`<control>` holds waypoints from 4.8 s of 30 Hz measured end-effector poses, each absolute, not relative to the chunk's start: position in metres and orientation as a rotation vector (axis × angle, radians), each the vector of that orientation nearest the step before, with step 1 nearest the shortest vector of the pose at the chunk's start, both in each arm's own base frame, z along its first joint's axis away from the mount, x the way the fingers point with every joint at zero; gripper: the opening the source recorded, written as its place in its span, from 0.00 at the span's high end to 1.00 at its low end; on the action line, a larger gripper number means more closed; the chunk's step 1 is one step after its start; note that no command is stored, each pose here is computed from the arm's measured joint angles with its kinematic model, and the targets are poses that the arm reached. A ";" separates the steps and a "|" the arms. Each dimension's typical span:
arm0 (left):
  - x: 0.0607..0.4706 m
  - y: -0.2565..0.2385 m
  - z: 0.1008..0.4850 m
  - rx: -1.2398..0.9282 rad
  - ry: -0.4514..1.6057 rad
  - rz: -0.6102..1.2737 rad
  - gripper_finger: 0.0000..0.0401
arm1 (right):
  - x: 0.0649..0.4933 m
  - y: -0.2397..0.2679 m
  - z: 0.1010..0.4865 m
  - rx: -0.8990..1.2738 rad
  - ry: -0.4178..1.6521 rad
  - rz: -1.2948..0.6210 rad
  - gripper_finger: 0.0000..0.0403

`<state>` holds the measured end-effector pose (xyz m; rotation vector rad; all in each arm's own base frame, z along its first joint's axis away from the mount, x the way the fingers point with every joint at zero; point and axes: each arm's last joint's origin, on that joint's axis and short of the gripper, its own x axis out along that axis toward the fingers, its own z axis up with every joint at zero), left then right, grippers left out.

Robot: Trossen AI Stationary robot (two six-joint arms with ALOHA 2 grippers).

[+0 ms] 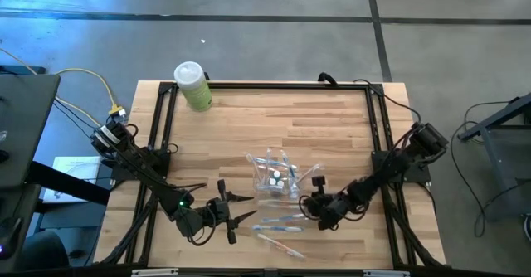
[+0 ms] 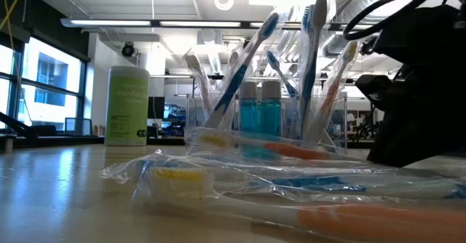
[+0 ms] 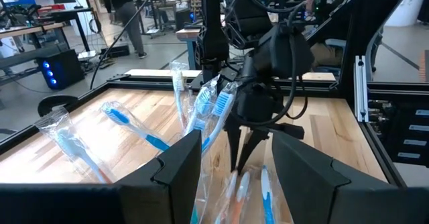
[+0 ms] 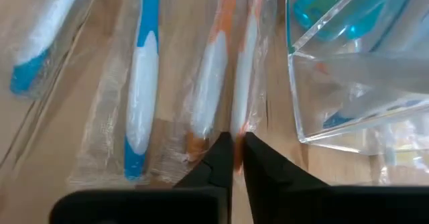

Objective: Pick & Place toothbrushing station
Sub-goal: Put the orange toothbrush into the transparent organizer

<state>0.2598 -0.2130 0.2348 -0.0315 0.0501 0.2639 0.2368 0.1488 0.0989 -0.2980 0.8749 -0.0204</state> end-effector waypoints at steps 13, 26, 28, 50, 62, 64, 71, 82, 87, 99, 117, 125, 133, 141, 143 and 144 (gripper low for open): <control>0.260 -0.213 0.235 -0.031 0.050 0.264 0.56 | 0.218 0.160 0.120 -0.398 0.788 -0.065 0.99; 0.256 -0.218 0.235 0.053 0.062 0.228 0.56 | 0.189 0.182 0.169 -0.367 0.590 0.041 0.99; 0.256 -0.219 0.235 0.056 0.064 0.194 0.56 | 0.183 0.188 0.178 -0.381 0.527 0.057 0.99; 0.299 -0.191 0.222 0.153 0.038 -0.105 0.63 | 0.199 0.196 0.229 -0.488 0.125 0.041 1.00; 0.302 -0.217 0.201 0.634 -0.234 -0.083 0.65 | 0.203 0.199 0.243 -0.432 -0.010 0.144 1.00; 0.301 -0.217 0.203 0.628 -0.259 -0.074 0.64 | 0.205 0.196 0.243 -0.425 -0.006 0.132 1.00; 0.307 -0.212 0.205 0.571 -0.260 -0.058 0.60 | 0.212 0.189 0.243 -0.410 0.002 0.097 1.00; 0.318 -0.202 0.210 0.633 -0.293 -0.063 0.59 | 0.225 0.174 0.244 -0.382 0.001 0.064 1.00; 0.320 -0.199 0.212 0.687 -0.327 -0.097 0.59 | 0.231 0.165 0.248 -0.356 -0.021 0.019 1.00; 0.319 -0.199 0.225 0.698 -0.421 -0.042 0.59 | 0.237 0.157 0.247 -0.327 -0.007 -0.033 1.00; 0.320 -0.191 0.232 0.569 -0.484 -0.021 0.59 | 0.237 0.155 0.246 -0.332 0.009 -0.085 1.00; 0.323 -0.186 0.232 0.533 -0.474 -0.009 0.60 | 0.241 0.148 0.241 -0.319 0.060 -0.109 1.00; 0.323 -0.187 0.232 0.529 -0.470 -0.004 0.76 | 0.241 0.148 0.239 -0.324 0.070 -0.103 1.00; 0.323 -0.188 0.228 0.439 -0.403 0.019 0.96 | 0.239 0.152 0.237 -0.302 0.084 -0.065 0.97; 0.322 -0.190 0.228 0.453 -0.395 0.030 0.97 | 0.237 0.156 0.237 -0.327 0.083 -0.055 0.92; 0.320 -0.192 0.228 0.452 -0.390 0.037 0.97 | 0.235 0.158 0.238 -0.338 0.077 -0.054 0.89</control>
